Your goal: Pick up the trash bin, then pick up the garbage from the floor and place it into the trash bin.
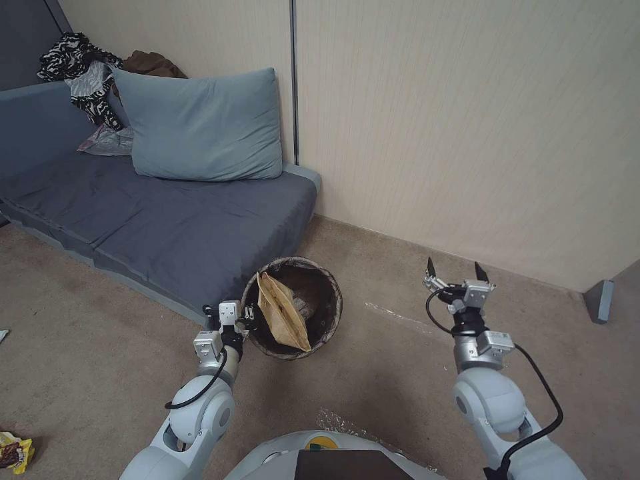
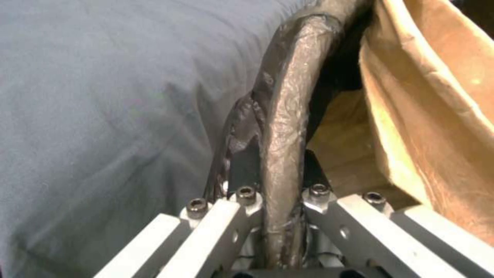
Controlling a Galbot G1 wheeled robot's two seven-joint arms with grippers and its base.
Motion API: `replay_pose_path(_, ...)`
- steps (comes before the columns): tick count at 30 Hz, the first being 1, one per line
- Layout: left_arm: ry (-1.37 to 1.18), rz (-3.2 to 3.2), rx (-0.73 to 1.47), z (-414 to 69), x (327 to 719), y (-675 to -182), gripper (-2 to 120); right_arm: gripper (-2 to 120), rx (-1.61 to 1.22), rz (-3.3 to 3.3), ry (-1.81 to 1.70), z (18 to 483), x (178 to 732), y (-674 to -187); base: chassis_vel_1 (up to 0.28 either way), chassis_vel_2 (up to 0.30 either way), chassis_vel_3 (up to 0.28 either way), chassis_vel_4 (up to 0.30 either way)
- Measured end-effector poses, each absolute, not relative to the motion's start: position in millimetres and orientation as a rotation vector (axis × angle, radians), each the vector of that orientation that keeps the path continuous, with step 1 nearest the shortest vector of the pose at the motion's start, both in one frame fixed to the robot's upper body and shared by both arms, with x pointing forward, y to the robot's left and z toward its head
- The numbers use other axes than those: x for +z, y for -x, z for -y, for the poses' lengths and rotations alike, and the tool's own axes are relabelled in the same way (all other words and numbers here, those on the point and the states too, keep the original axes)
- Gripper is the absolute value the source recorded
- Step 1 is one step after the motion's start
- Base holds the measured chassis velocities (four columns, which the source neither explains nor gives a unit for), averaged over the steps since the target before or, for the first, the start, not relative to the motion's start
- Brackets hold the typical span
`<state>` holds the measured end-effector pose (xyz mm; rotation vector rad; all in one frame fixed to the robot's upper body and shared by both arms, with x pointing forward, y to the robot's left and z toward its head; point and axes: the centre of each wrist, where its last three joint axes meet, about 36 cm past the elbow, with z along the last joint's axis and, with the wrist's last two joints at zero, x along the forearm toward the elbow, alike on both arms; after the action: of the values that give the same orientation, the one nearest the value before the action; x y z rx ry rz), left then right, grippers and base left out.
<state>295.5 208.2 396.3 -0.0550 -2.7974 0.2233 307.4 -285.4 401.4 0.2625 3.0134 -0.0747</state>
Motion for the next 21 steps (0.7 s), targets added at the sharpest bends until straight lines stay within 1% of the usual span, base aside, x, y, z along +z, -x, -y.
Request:
replay_pose_path(4, 0.067, 2.793, 0.222, -205.1, 396.1, -295.1, 0, 100, -0.077, -3.031, -0.285, 281.4, 391.7, -296.3, 0.0, 0.0, 0.0, 0.0)
replay_pose_path(9, 0.237, 2.704, 0.199, -162.7, 391.2, -285.3, 0, 100, -0.059, -3.044, -0.312, 274.0, 388.6, -287.1, 0.0, 0.0, 0.0, 0.0)
replay_pose_path(10, 0.237, 2.704, 0.199, -162.7, 391.2, -285.3, 0, 100, -0.059, -3.044, -0.312, 274.0, 388.6, -287.1, 0.0, 0.0, 0.0, 0.0)
replay_pose_path(13, 0.333, 2.655, 0.171, -142.5, 389.1, -274.2, 0, 100, -0.045, -3.046, -0.324, 270.2, 391.3, -285.9, 0.0, 0.0, 0.0, 0.0)
replay_pose_path(21, 0.356, 2.661, 0.153, -140.3, 392.9, -263.8, 0, 100, -0.039, -3.033, -0.336, 270.2, 396.0, -289.4, 0.0, 0.0, 0.0, 0.0)
